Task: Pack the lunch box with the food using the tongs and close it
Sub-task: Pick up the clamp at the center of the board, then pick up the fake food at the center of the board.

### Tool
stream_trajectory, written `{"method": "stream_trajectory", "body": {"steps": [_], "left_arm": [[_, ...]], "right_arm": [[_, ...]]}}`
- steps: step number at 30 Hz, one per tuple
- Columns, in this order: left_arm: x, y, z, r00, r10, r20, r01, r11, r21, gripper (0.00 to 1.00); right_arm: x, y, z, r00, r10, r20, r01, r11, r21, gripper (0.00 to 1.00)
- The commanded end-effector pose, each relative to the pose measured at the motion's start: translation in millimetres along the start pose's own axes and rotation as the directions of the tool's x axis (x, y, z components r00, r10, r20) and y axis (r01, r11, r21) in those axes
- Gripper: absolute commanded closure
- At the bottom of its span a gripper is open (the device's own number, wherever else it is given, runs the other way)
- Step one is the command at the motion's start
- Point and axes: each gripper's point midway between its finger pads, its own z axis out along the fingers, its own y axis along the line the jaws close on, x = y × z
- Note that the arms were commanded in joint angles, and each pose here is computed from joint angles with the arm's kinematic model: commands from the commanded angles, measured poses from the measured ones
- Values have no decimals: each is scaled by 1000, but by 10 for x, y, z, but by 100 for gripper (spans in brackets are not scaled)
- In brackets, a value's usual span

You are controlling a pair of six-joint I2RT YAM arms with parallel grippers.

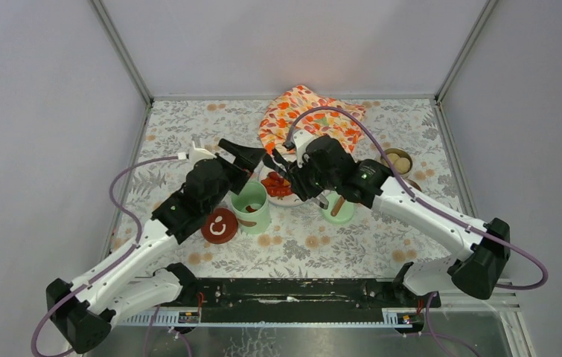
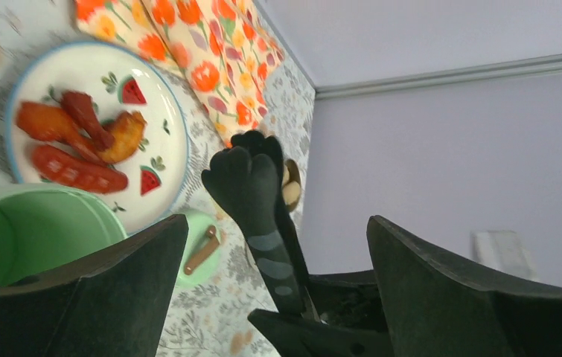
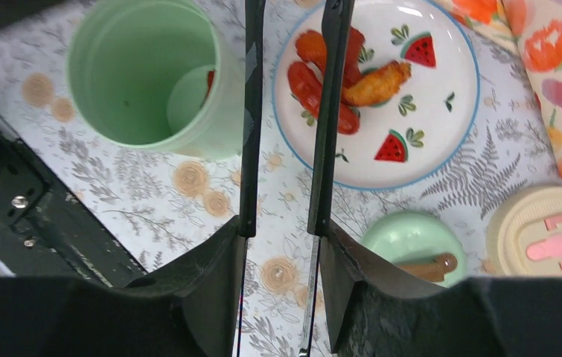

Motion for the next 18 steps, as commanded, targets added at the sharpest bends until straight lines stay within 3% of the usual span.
{"method": "stream_trajectory", "body": {"steps": [1, 6, 11, 15, 18], "left_arm": [[-344, 116, -221, 967, 226, 113, -214, 971, -108, 2], [-652, 87, -457, 873, 463, 153, -433, 880, -195, 1], [-962, 25, -618, 726, 669, 159, -609, 732, -305, 1], [-1171, 19, -673, 619, 764, 181, -670, 634, -386, 1], [-1225, 67, -674, 585, 788, 191, -683, 606, -409, 1]], "right_arm": [[40, -247, -2, 999, 11, -54, -6, 995, 96, 54], [238, -434, 172, 987, 68, -148, -46, 988, 147, 53], [412, -577, 356, 961, 164, -224, -132, 979, 152, 51], [533, -662, 484, 921, 271, -279, -244, 961, 127, 51], [545, -697, 516, 894, 336, -296, -320, 942, 100, 50]]}}
